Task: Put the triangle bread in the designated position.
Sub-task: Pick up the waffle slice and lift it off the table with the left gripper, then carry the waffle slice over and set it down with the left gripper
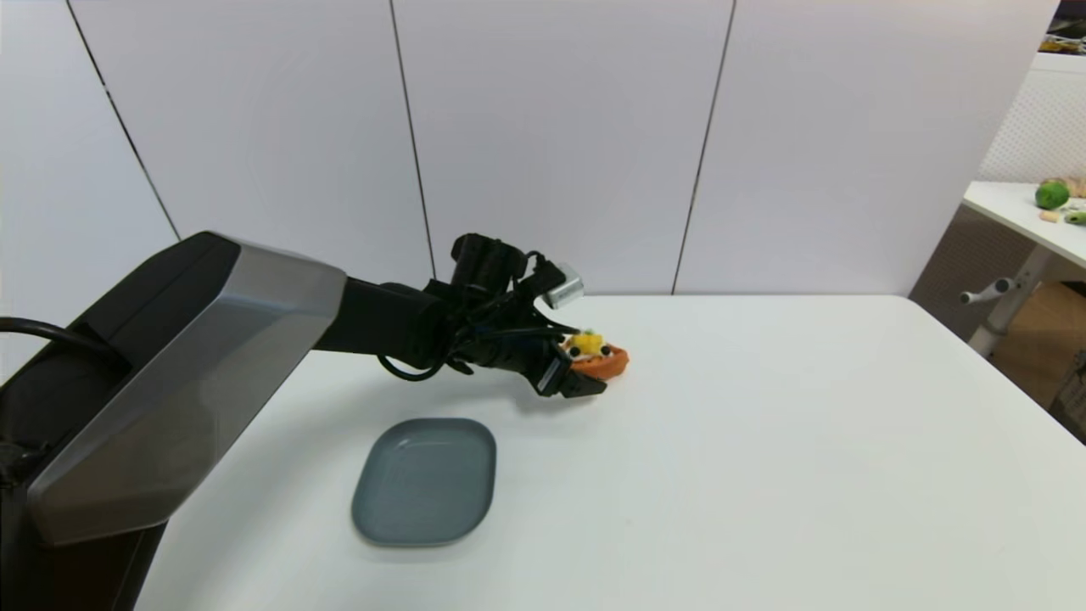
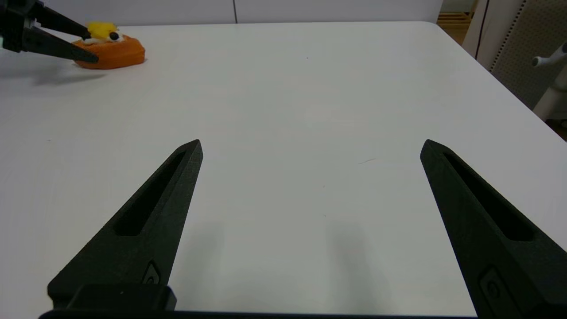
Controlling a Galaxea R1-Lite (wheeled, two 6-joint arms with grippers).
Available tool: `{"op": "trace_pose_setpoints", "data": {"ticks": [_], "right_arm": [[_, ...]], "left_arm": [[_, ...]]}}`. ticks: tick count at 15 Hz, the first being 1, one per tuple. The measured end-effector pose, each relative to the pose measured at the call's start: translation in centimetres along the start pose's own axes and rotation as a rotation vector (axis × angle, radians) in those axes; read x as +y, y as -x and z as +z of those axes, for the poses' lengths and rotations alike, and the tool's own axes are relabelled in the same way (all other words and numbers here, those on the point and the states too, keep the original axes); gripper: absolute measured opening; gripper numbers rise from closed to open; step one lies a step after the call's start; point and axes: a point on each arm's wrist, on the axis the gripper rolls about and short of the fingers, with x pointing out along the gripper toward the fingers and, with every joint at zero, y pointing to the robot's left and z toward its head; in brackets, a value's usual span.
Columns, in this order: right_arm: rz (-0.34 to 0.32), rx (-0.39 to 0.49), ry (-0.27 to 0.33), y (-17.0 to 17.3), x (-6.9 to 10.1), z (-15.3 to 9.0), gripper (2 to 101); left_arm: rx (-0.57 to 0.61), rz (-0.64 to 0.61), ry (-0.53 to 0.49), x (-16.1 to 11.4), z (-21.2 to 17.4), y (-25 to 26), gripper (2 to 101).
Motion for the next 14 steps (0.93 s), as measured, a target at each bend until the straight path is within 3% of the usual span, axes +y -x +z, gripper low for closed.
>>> {"op": "trace_pose_setpoints", "data": {"ticks": [2,6,8,14], "right_arm": [[0.0,0.001,0.0,0.0,0.0,0.0,97.3],[0.0,0.0,0.0,0.0,0.0,0.0,97.3],[0.0,0.0,0.0,0.0,0.0,0.0,97.3],[0.0,0.001,0.0,0.0,0.0,0.0,97.3]], "left_arm": [[0.012,0.007,0.008,0.2,-0.4,-0.2,93.1],[0.021,0.024,0.023,1.0,-1.0,-0.1,58.6],[0.02,0.03,0.027,1.3,-1.0,0.1,49.3],[-0.022,0.068,0.016,1.5,1.4,3.7,46.3]]}}
